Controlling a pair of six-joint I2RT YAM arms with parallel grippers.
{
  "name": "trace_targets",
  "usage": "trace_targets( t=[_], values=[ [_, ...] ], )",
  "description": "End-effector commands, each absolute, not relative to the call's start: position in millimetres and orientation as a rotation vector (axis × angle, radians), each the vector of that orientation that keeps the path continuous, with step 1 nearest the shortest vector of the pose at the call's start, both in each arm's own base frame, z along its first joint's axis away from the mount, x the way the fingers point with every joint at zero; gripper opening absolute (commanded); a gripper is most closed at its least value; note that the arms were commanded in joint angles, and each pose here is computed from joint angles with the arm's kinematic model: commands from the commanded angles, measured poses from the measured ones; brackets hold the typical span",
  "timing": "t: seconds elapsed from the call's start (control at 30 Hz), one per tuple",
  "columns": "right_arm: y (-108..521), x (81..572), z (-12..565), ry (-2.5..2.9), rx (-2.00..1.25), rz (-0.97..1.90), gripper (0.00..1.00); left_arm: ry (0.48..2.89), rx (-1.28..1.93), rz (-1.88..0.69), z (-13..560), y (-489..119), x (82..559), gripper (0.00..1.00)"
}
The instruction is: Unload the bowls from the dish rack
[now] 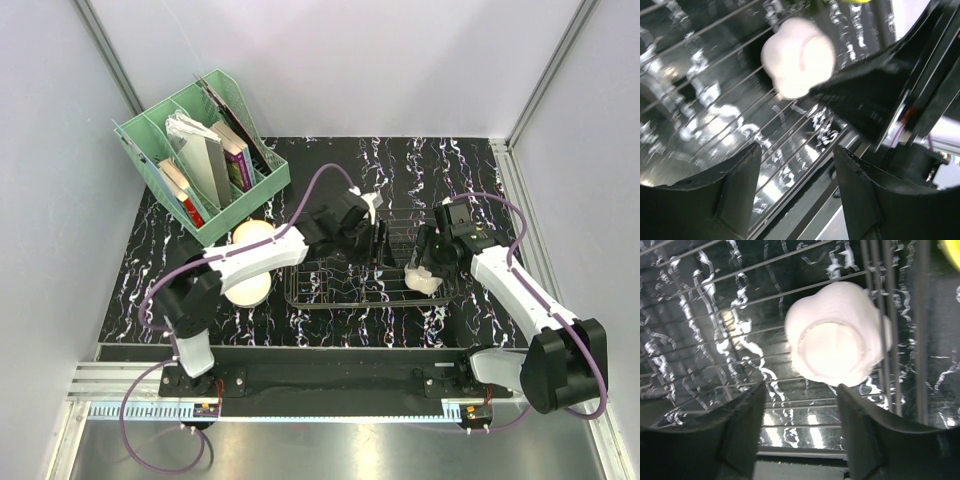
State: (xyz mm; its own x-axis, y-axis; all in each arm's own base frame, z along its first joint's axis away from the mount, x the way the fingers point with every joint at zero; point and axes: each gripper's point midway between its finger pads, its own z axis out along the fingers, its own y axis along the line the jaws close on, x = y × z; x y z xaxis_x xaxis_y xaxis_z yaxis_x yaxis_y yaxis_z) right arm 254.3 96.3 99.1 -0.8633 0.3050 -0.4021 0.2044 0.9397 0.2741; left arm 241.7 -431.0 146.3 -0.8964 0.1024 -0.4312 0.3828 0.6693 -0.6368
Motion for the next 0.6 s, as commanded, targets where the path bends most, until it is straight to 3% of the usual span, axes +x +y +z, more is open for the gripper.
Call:
trace_targets(
  t=[0.0, 0.57],
  values=[
    [81.6, 264.8, 105.6, 2.572, 0.392, 0.183, 0.7, 2.365, 0.354, -1.054, 193.0, -410.0, 248.7, 0.63],
    [77.7, 277.7, 82.4, 2.638, 0.372, 0.034, 0.66, 2.452, 0.35, -0.981, 159.3, -394.0, 241.6, 0.62]
  ],
)
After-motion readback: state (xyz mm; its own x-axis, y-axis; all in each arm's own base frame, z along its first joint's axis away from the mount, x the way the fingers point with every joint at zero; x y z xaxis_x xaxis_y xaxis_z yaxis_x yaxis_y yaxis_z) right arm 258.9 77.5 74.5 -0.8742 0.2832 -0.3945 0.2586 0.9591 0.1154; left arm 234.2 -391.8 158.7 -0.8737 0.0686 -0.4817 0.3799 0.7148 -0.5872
